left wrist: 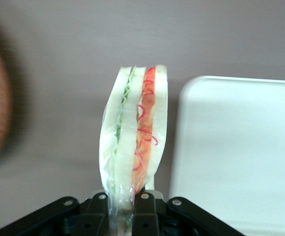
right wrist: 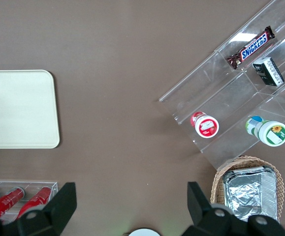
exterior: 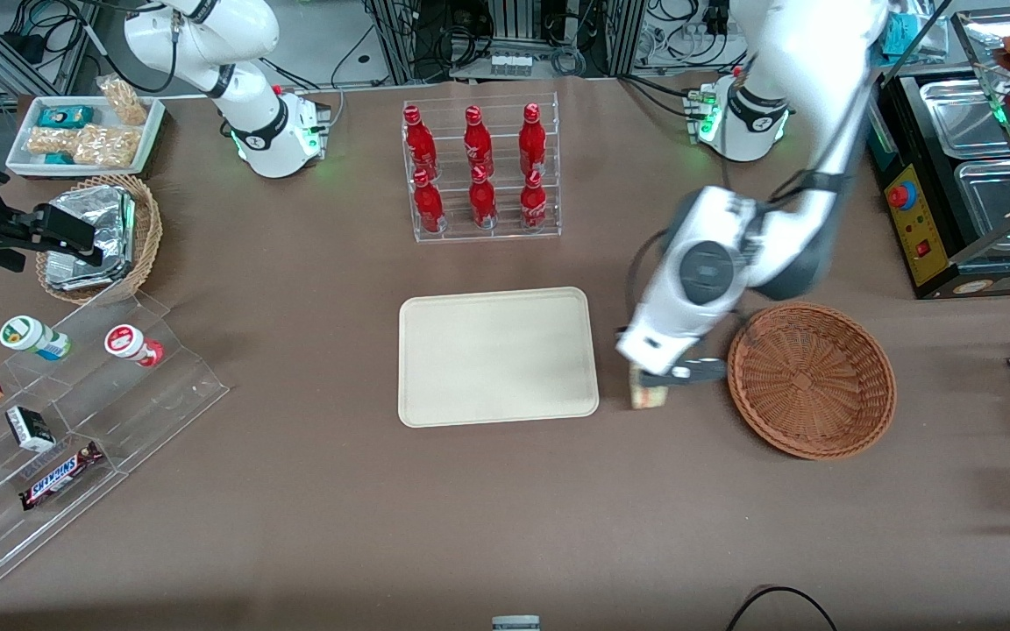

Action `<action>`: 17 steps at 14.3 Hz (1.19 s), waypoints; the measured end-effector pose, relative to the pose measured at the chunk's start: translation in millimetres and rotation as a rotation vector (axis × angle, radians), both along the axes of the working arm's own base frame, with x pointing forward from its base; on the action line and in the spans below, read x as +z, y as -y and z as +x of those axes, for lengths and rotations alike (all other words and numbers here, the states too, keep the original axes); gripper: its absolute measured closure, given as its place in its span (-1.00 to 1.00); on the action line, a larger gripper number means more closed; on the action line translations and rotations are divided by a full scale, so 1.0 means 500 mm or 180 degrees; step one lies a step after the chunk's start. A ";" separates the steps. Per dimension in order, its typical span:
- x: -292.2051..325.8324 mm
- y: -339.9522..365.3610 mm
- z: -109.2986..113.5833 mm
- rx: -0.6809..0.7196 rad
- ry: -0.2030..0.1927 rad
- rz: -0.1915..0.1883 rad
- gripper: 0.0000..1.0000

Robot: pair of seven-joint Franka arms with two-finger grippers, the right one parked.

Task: Place sandwich from basket to tray
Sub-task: 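Lift the sandwich and carry it with the left gripper toward the cream tray, then lower the sandwich onto the cream tray and open the left gripper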

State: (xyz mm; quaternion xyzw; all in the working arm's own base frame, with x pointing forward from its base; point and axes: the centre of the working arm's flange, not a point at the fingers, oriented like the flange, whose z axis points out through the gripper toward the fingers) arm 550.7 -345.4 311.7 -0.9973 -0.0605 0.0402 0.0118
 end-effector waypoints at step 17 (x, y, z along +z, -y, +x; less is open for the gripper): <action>-0.142 0.410 -0.116 0.0228 0.0265 -0.0206 0.35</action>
